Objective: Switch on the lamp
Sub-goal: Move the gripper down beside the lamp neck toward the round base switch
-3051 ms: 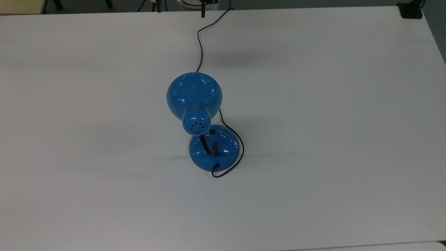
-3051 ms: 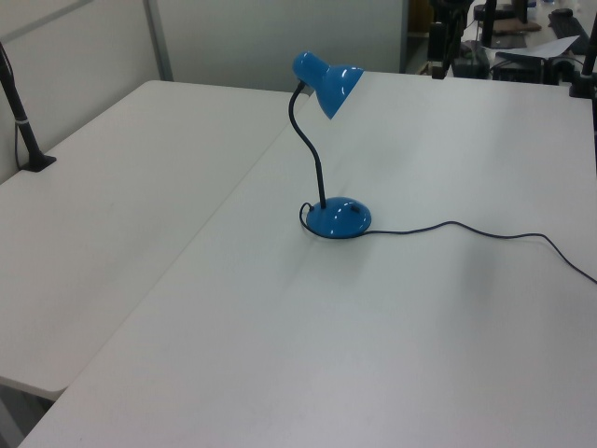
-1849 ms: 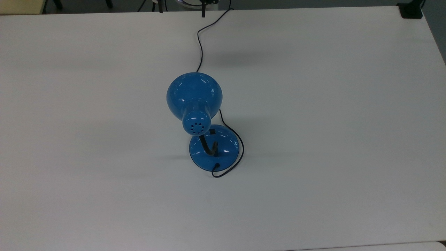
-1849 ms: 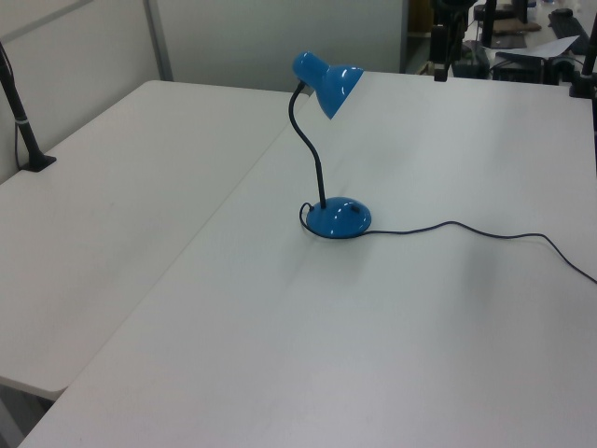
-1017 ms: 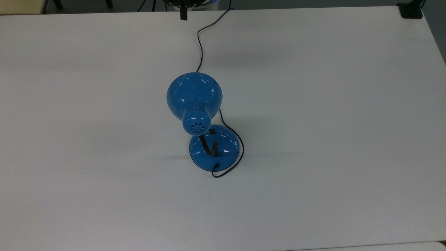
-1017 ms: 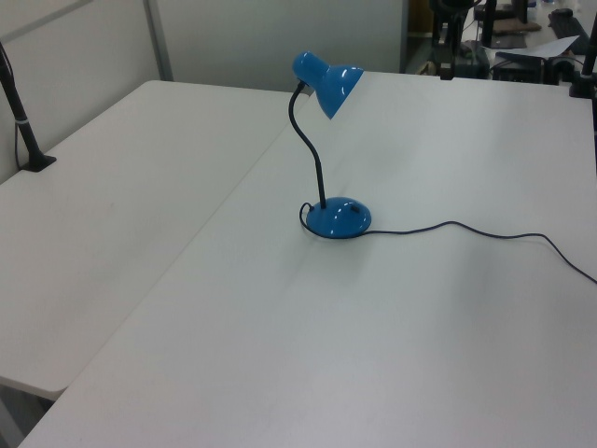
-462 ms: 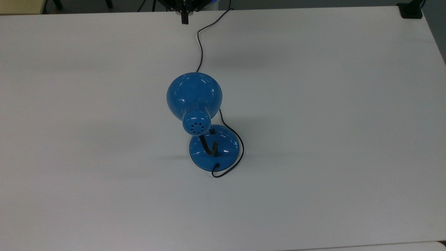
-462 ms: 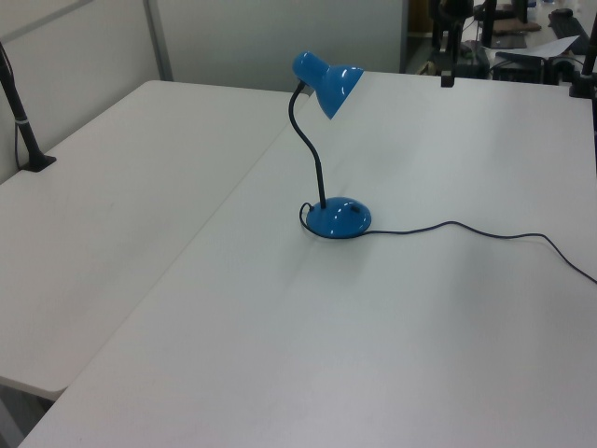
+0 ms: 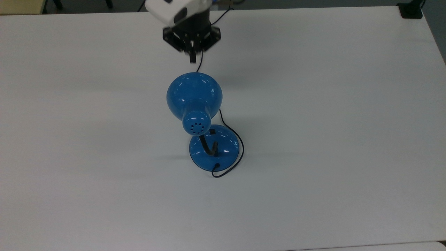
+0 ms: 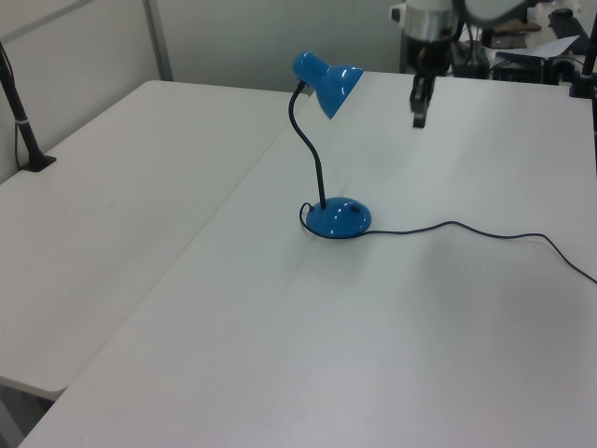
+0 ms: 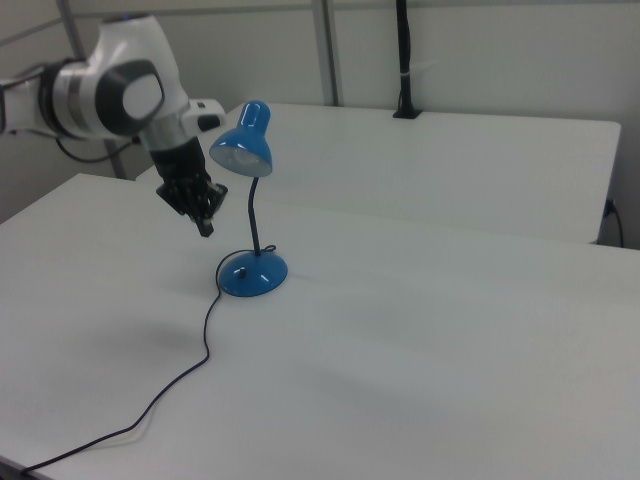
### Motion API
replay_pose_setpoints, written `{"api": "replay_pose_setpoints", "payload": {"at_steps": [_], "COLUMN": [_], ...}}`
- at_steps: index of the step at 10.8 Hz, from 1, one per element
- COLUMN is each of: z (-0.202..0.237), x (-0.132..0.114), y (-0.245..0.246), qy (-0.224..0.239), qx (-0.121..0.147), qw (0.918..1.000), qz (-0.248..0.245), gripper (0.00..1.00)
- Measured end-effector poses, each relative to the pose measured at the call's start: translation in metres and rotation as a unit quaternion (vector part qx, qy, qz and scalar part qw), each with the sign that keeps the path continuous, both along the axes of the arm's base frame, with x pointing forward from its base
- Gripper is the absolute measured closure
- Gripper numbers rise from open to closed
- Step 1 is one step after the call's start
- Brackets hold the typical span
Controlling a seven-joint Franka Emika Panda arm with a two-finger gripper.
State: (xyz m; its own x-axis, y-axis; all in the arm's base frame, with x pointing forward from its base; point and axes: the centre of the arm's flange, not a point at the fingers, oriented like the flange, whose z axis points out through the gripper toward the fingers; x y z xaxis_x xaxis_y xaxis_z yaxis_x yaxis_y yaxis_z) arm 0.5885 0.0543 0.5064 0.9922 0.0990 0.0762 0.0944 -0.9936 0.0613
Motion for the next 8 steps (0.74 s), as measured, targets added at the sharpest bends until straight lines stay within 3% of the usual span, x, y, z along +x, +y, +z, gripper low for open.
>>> {"api": "replay_pose_setpoints", "payload": {"at_steps": [8], "z": [-0.109], "x": [0.021], "y": [0.041], "qy": [-0.115], "qx": [0.027], "qw": [0.9921], "qz": [0.043], "gripper": [0.97]}}
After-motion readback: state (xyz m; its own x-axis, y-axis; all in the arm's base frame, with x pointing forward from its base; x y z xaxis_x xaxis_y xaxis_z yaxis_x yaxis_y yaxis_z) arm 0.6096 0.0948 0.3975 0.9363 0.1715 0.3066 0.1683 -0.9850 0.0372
